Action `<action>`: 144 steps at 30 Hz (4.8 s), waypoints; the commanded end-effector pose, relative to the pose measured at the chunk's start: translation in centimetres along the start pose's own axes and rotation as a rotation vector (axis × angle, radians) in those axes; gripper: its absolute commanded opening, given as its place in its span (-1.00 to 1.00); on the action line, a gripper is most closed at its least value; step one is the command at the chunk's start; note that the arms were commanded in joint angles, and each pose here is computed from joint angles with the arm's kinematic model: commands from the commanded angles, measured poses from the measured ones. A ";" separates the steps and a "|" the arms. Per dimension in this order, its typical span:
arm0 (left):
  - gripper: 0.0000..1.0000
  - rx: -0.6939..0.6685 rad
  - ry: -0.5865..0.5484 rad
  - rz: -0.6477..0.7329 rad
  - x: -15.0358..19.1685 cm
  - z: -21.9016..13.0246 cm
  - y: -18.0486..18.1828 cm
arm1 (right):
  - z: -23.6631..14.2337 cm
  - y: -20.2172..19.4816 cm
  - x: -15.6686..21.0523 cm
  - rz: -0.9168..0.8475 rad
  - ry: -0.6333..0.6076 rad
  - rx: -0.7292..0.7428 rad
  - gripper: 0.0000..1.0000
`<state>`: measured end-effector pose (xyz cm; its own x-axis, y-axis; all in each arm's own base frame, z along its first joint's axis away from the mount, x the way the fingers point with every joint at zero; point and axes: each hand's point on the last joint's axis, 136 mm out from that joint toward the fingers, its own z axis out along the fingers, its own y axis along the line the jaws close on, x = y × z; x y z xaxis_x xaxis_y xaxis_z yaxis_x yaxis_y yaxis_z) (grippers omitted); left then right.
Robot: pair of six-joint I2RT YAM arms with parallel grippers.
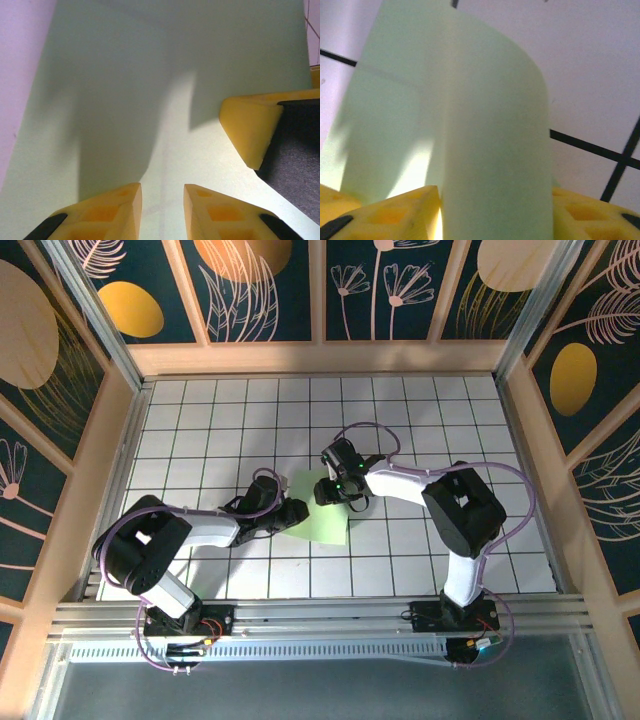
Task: Fold a paper plane with a square sheet of paper (fold left side to right side)
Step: Pick up the square sheet of paper from the center of the table, then place a square sheet of paper at the center of the table, then first fold in half a square sheet of paper at the center of the table.
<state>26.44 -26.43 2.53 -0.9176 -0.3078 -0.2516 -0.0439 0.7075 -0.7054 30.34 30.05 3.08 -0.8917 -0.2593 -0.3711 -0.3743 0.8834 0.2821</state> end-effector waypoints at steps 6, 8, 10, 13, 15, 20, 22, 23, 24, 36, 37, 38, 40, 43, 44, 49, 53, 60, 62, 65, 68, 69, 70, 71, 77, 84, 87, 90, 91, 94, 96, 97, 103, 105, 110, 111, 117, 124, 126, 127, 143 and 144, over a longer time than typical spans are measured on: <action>-0.33 0.037 -0.053 0.035 -1.2 -1.5 -2.1 | -2.2 1.2 -1.4 0.028 -0.047 -0.112 -0.24; -0.25 0.035 -0.086 0.061 -2.0 -2.6 -2.8 | -3.0 1.5 -1.8 0.029 -0.066 -0.157 -0.28; -0.15 0.033 -0.122 0.106 -2.8 -3.9 -3.6 | -4.1 1.9 -2.4 0.026 -0.091 -0.226 -0.33; 0.12 0.048 -0.176 0.152 -4.1 -6.1 -4.6 | -6.0 2.1 -3.2 0.014 -0.127 -0.327 -0.39; 0.26 0.089 -0.214 0.161 -5.1 -7.7 -5.2 | -7.4 2.0 -3.8 -0.002 -0.155 -0.373 -0.42; 0.57 0.261 -0.320 0.191 -7.1 -12.3 -6.9 | -11.3 1.6 -5.0 -0.058 -0.229 -0.447 -0.46; 0.72 0.314 -0.360 0.245 -7.4 -14.0 -8.1 | -13.3 1.9 -5.3 -0.097 -0.264 -0.492 -0.47; 0.78 0.335 -0.371 0.272 -7.5 -14.6 -8.7 | -14.3 2.1 -5.4 -0.114 -0.280 -0.509 -0.47; 0.83 0.358 -0.383 0.302 -7.5 -15.2 -9.3 | -15.4 2.4 -5.5 -0.137 -0.298 -0.529 -0.47; 0.98 0.677 -0.365 0.544 -6.3 -18.8 -16.8 | -27.4 8.5 -3.4 -0.398 -0.412 -0.835 -0.54; 0.98 0.688 -0.359 0.559 -6.3 -18.9 -17.1 | -28.2 8.9 -3.1 -0.415 -0.416 -0.858 -0.55; 0.98 0.693 -0.355 0.575 -6.4 -18.8 -17.4 | -29.0 9.3 -2.8 -0.432 -0.419 -0.881 -0.56; 0.98 0.701 -0.355 0.599 -6.5 -18.9 -17.9 | -30.4 10.0 -2.3 -0.462 -0.427 -0.918 -0.57; 0.98 0.749 -0.340 0.647 -6.3 -19.3 -19.0 | -31.9 11.0 -1.4 -0.502 -0.430 -0.972 -0.57; 0.98 0.771 -0.329 0.662 -6.1 -19.4 -19.4 | -32.1 11.3 -1.2 -0.512 -0.430 -0.984 -0.57; 0.98 0.832 -0.276 0.724 -5.3 -19.7 -20.5 | -32.1 11.6 -1.1 -0.530 -0.420 -1.002 -0.57; 0.82 0.869 -0.226 0.767 -4.4 -19.8 -21.1 | -31.2 11.4 -1.6 -0.520 -0.407 -0.987 -0.57; -0.46 0.843 -0.209 0.795 -4.3 -19.5 -20.9 | -28.8 9.9 -3.0 -0.482 -0.401 -0.884 -0.57; -0.61 0.824 -0.209 0.792 -4.3 -19.2 -20.6 | -28.6 9.4 -3.3 -0.471 -0.407 -0.865 -0.56; -0.70 0.800 -0.214 0.778 -4.5 -18.7 -20.1 | -28.4 8.8 -3.7 -0.455 -0.419 -0.843 -0.55; -0.87 0.777 -0.214 0.763 -4.6 -18.3 -19.6 | -28.3 8.4 -3.9 -0.446 -0.428 -0.822 -0.51; -0.93 0.767 -0.215 0.755 -4.7 -18.0 -19.4 | -28.2 8.3 -4.0 -0.443 -0.431 -0.814 -0.49; -0.97 0.759 -0.215 0.748 -4.7 -17.9 -19.2 | -28.1 8.2 -4.0 -0.439 -0.434 -0.808 -0.47; -1.00 0.747 -0.216 0.739 -4.8 -17.6 -19.0 | -28.0 8.0 -4.1 -0.435 -0.436 -0.800 -0.43; -1.00 0.641 -0.187 0.610 -5.6 -15.2 -16.7 | -26.1 5.3 -5.6 -0.321 -0.456 -0.670 -0.09; -1.00 0.470 -0.028 0.380 -4.6 -9.9 -11.3 | -21.8 0.2 -6.1 -0.081 -0.428 -0.551 0.27; -1.00 0.385 0.061 0.287 -3.6 -7.2 -8.3 | -19.0 -1.9 -5.6 0.036 -0.412 -0.497 0.34; -1.00 0.310 0.122 0.230 -2.9 -5.0 -5.8 | -16.0 -3.8 -4.6 0.149 -0.380 -0.453 0.34; -1.00 0.279 0.133 0.219 -2.8 -4.3 -5.1 | -15.2 -4.2 -4.3 0.172 -0.369 -0.443 0.31; -1.00 0.205 0.163 0.196 -2.7 -3.0 -3.4 | -13.2 -5.1 -3.3 0.234 -0.341 -0.429 0.17; -1.00 0.180 0.172 0.189 -2.8 -2.5 -2.9 | -12.3 -5.3 -2.6 0.255 -0.318 -0.427 0.02; -1.00 0.158 0.174 0.188 -2.9 -2.3 -2.6 | -11.9 -5.5 -2.3 0.261 -0.309 -0.418 -0.04; -1.00 0.091 0.196 0.189 -3.0 -1.4 -1.3 | -8.8 -5.9 -0.7 0.286 -0.217 -0.370 -0.55; -1.00 0.089 0.200 0.187 -2.9 -1.4 -1.2 | -7.7 -5.7 -0.2 0.283 -0.185 -0.356 -0.70; -1.00 0.080 0.196 0.187 -3.0 -1.5 -1.2 | -5.6 -5.2 0.3 0.283 -0.137 -0.331 -1.00; -1.00 0.079 0.196 0.189 -3.1 -1.5 -1.2 | -5.3 -5.2 0.3 0.284 -0.132 -0.325 -1.00; -1.00 0.071 0.195 0.189 -3.3 -1.3 -1.2 | -3.0 -5.1 1.4 0.287 -0.072 -0.281 -1.00; -0.85 0.102 0.184 0.185 -3.6 -1.6 -2.1 | -1.1 -5.9 3.2 0.307 -0.018 -0.240 -1.00; -0.73 0.124 0.176 0.178 -3.8 -1.7 -2.6 | -0.7 -6.1 3.7 0.313 -0.003 -0.228 -1.00; -0.63 0.138 0.174 0.174 -3.8 -1.8 -3.0 | -0.6 -6.2 3.9 0.316 0.002 -0.223 -1.00; 0.14 0.367 0.156 0.154 -4.6 -3.3 -8.5 | 0.6 -6.4 4.6 0.306 0.027 -0.193 -1.00; 0.17 0.367 0.160 0.155 -4.6 -3.1 -8.6 | 0.7 -6.5 4.7 0.306 0.030 -0.191 -1.00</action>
<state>29.81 -28.03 10.46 -0.9544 -0.1069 -0.2787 0.1875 0.5119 -0.8383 29.89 24.50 1.66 -0.9596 -0.0018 -0.2813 -0.1787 0.7761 0.6048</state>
